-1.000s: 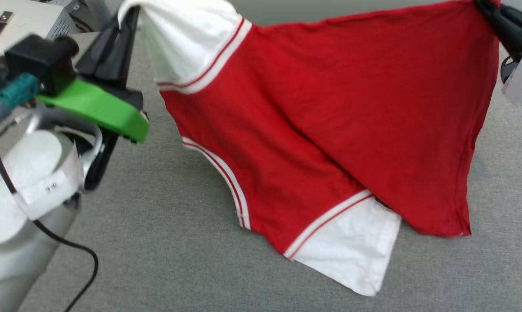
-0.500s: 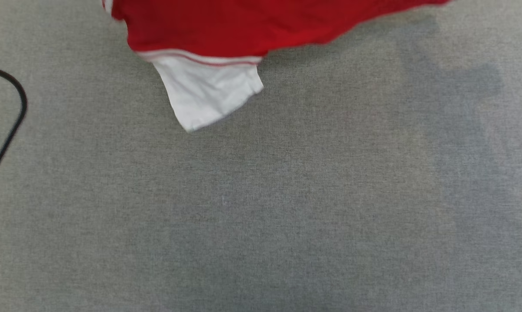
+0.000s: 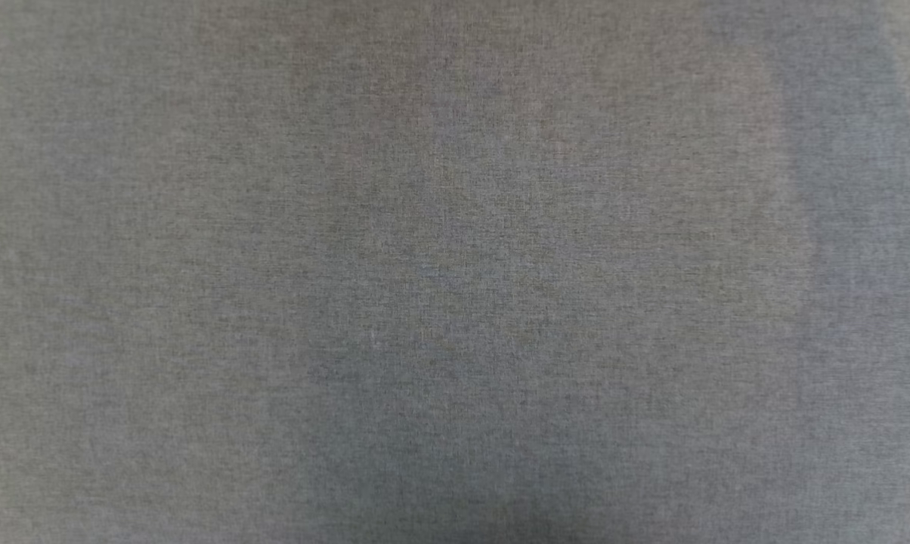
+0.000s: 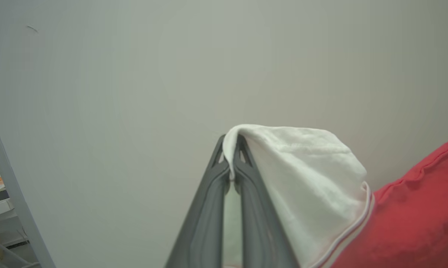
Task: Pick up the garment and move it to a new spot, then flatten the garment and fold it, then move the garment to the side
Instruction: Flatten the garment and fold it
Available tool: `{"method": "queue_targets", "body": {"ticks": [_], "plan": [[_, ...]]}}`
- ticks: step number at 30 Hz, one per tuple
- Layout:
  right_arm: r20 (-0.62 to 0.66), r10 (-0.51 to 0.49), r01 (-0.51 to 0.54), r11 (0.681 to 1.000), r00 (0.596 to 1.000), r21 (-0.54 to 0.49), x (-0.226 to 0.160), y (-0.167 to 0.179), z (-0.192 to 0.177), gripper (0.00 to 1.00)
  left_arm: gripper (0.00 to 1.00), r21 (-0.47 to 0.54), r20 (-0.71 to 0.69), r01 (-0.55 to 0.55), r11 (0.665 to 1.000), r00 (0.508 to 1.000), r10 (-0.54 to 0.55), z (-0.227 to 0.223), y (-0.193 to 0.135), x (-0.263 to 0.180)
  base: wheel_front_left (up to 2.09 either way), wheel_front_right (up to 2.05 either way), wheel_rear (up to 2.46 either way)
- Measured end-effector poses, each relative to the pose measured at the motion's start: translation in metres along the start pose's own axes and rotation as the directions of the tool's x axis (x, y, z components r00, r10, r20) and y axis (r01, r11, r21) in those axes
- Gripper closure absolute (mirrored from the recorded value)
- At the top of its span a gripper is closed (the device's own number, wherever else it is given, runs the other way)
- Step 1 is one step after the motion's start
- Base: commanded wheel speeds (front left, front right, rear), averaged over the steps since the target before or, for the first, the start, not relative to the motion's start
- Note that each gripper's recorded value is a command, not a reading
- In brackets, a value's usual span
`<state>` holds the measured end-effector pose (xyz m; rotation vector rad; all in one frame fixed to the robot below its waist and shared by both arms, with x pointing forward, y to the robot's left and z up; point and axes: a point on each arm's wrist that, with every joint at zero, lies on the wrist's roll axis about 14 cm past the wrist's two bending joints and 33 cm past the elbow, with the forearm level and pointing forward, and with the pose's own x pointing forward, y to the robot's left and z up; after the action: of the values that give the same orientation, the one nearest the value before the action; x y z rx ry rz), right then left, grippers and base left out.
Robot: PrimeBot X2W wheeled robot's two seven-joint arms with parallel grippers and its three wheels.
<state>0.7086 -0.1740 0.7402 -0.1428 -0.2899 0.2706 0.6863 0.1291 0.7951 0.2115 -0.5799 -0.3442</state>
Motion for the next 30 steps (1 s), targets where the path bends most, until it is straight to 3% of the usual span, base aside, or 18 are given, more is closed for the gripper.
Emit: {"method": "queue_targets", "body": {"ticks": [5, 14, 22, 30], "plan": [[-0.101, 0.036, -0.033, 0.999, 0.994, 0.035, -0.001, 0.017, -0.058, 1.0, 1.0, -0.014, -0.093, 0.009, 1.0, 0.996, -0.01, -0.053, -0.005, -0.013, 0.0, 0.0, 0.0], [-0.267, 0.139, -0.105, 0.985, 0.953, 0.137, -0.054, 0.06, -0.138, 1.0, 1.0, -0.057, -0.281, 0.029, 0.998, 0.959, -0.044, -0.129, -0.025, -0.091, 0.0, 0.0, 0.0], [-0.412, 0.263, -0.175, 0.955, 0.873, 0.239, -0.143, 0.105, -0.183, 1.0, 1.0, -0.134, -0.458, -0.034, 0.99, 0.888, -0.032, -0.157, -0.049, -0.204, 0.0, 0.0, 0.0], [-0.521, 0.318, -0.177, 0.936, 0.792, 0.303, -0.241, 0.122, -0.201, 1.0, 1.0, -0.234, -0.63, -0.129, 0.964, 0.775, -0.05, -0.156, -0.099, -0.336, 0.0, 0.0, 0.0]]}}
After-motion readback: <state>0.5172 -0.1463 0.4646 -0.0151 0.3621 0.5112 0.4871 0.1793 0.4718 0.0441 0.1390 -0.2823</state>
